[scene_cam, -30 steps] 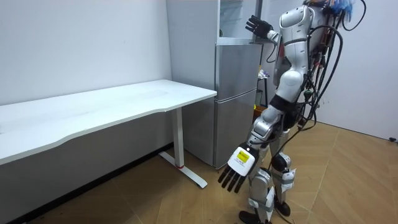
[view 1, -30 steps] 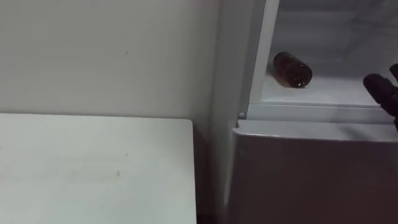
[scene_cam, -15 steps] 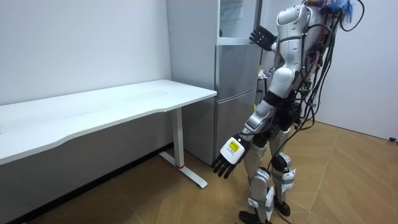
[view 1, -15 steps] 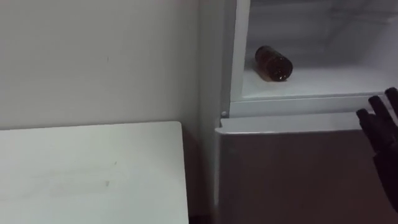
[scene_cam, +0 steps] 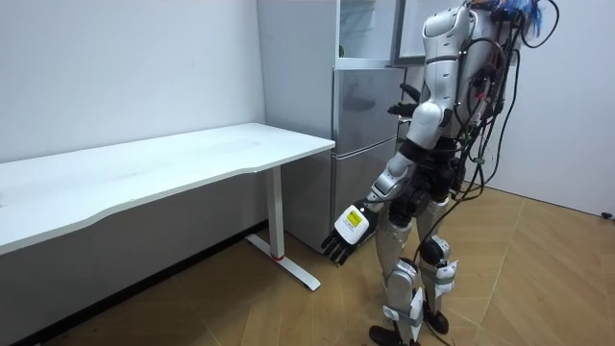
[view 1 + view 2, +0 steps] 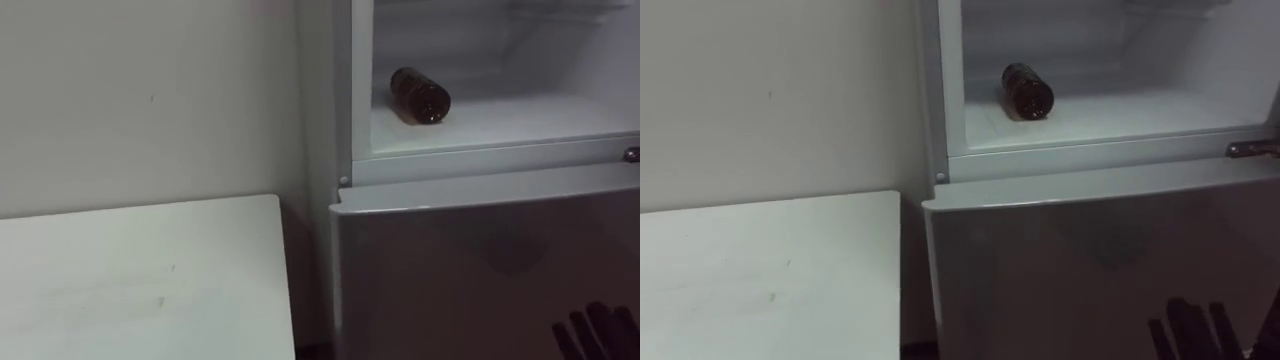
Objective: Put the bottle in the upper fridge
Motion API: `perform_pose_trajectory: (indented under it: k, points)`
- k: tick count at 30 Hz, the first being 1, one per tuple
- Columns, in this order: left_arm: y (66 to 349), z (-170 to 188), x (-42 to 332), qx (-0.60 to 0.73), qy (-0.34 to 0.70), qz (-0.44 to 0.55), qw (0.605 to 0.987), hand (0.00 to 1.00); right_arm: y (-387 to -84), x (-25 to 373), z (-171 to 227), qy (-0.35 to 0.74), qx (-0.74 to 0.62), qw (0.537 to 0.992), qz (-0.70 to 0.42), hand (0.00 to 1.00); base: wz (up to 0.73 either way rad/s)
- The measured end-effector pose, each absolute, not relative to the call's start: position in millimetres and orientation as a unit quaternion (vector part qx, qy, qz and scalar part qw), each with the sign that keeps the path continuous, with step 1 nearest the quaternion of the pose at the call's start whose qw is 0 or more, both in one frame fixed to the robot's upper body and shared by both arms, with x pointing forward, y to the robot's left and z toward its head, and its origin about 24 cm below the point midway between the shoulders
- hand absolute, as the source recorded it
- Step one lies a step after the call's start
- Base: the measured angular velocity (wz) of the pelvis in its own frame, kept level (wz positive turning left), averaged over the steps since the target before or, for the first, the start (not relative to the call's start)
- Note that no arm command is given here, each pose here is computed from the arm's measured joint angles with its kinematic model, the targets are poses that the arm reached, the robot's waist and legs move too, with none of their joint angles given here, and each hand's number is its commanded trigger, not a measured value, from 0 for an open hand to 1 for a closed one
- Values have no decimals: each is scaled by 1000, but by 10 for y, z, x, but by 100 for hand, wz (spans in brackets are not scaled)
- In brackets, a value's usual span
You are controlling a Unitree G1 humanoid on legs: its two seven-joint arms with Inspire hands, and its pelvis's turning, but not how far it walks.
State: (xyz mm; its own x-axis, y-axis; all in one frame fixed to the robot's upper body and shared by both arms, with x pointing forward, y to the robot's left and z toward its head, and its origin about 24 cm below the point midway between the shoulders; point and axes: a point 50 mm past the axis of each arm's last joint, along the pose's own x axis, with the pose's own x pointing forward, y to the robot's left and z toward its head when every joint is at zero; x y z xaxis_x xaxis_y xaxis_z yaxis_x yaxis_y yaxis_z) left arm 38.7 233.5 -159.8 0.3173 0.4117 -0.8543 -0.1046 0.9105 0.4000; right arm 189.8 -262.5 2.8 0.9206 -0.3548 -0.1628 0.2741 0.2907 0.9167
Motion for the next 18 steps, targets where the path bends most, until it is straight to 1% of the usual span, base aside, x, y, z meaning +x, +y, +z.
perform_pose_trajectory:
  k: [7,11,14,16,18]
  points:
    - [2270,-1608,441,142,558,142,805,0,-2659,1686,-457,43,569,770,-286,0,0]
    - [2268,-1607,459,143,556,141,807,0,-2614,1552,-641,79,561,758,-322,0,0]
    - [2268,-1607,455,143,557,141,806,0,-2548,1351,-874,136,546,749,-351,0,0]
    - [2268,-1608,449,143,557,140,806,0,-2520,1135,-1103,191,525,735,-385,0,0]
    - [2267,-1610,448,142,558,140,806,0,-2508,970,-1236,224,508,724,-410,0,0]
